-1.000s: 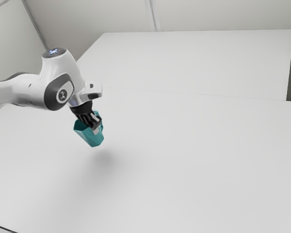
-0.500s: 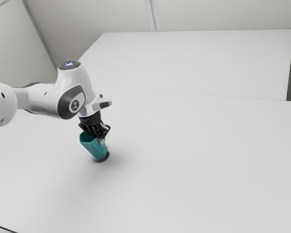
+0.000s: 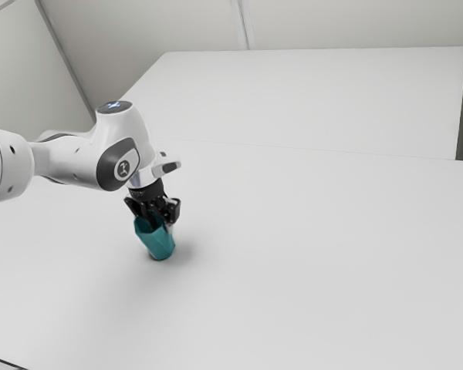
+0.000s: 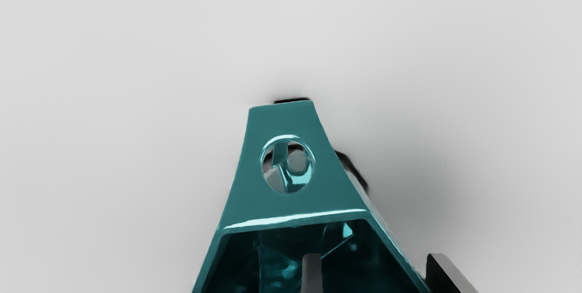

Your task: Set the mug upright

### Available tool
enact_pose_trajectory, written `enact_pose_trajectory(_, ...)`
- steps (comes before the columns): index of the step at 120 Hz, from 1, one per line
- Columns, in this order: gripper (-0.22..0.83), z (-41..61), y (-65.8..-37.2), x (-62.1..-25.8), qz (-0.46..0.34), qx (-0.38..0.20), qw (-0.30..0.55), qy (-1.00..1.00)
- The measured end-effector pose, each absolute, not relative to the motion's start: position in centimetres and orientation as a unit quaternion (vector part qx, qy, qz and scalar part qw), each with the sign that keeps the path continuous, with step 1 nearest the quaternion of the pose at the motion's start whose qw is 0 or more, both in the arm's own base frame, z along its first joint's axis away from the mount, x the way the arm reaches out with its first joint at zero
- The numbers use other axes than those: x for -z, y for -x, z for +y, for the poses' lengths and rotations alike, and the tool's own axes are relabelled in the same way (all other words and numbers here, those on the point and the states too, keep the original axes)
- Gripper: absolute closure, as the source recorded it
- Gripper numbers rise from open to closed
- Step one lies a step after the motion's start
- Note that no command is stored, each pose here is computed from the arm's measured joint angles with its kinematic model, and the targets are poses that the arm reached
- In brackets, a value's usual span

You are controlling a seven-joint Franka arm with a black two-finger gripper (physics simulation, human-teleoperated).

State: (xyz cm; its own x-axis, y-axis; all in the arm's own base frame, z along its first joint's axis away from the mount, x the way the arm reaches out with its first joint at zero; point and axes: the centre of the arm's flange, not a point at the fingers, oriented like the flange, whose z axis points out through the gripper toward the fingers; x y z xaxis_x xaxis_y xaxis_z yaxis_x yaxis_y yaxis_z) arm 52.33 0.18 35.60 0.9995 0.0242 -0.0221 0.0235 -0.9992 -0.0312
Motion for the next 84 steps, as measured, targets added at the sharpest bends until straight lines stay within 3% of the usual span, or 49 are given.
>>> enact_pose_trajectory(14,0.22,0.2,-52.7,-36.6,-0.017,-0.002,0.015,1.000)
enact_pose_trajectory(31,0.11,0.2,-53.9,-40.4,-0.021,0.025,0.015,0.999)
enact_pose_trajectory(69,0.03,-0.1,-57.9,-53.1,-0.022,0.043,0.003,0.999)
enact_pose_trajectory(84,0.01,-0.2,-58.2,-57.2,-0.011,0.045,0.001,0.999)
